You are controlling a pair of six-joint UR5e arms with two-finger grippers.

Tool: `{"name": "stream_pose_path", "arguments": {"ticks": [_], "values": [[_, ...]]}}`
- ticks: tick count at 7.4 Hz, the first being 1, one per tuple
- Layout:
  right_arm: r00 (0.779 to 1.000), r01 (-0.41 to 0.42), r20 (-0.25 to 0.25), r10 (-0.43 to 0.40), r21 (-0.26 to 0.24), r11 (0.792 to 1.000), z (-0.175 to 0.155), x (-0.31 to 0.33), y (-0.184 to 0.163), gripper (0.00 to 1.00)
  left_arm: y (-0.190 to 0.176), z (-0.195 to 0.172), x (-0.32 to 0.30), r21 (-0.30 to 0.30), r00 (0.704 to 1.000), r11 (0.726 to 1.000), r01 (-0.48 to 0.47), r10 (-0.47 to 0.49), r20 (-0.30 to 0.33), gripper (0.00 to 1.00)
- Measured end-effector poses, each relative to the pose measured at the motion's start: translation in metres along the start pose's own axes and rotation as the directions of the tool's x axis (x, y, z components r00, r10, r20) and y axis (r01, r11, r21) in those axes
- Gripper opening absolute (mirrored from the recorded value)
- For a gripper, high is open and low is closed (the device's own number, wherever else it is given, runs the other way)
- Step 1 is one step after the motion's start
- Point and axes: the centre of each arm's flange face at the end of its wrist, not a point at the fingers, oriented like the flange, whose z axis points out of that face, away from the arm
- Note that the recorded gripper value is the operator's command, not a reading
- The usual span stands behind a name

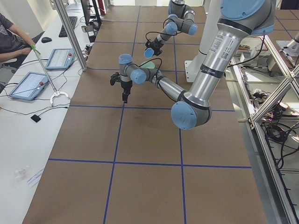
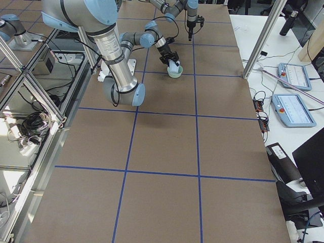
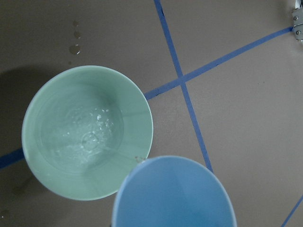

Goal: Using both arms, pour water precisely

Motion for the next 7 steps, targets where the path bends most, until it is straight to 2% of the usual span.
{"name": "stream_pose_path", "arguments": {"ticks": [4, 6, 7], "values": [[0.995, -0.098, 0.026, 0.096, 0.091, 0.991, 0.000, 0.004, 0.003, 0.47, 0.000, -0.001, 0.000, 0.001, 1.000, 1.000, 0.001, -0.001, 0.000, 0.99], [0.983, -0.181, 0.046, 0.176, 0.146, 0.973, -0.015, 0.027, 0.018, 0.47, 0.000, -0.003, 0.002, 0.003, 1.000, 1.000, 0.000, 0.000, -0.003, 0.99], [0.970, -0.241, 0.063, 0.234, 0.175, 0.955, -0.017, 0.039, 0.036, 0.47, 0.000, -0.004, 0.003, 0.005, 1.000, 1.000, 0.000, 0.000, -0.005, 0.99]]}}
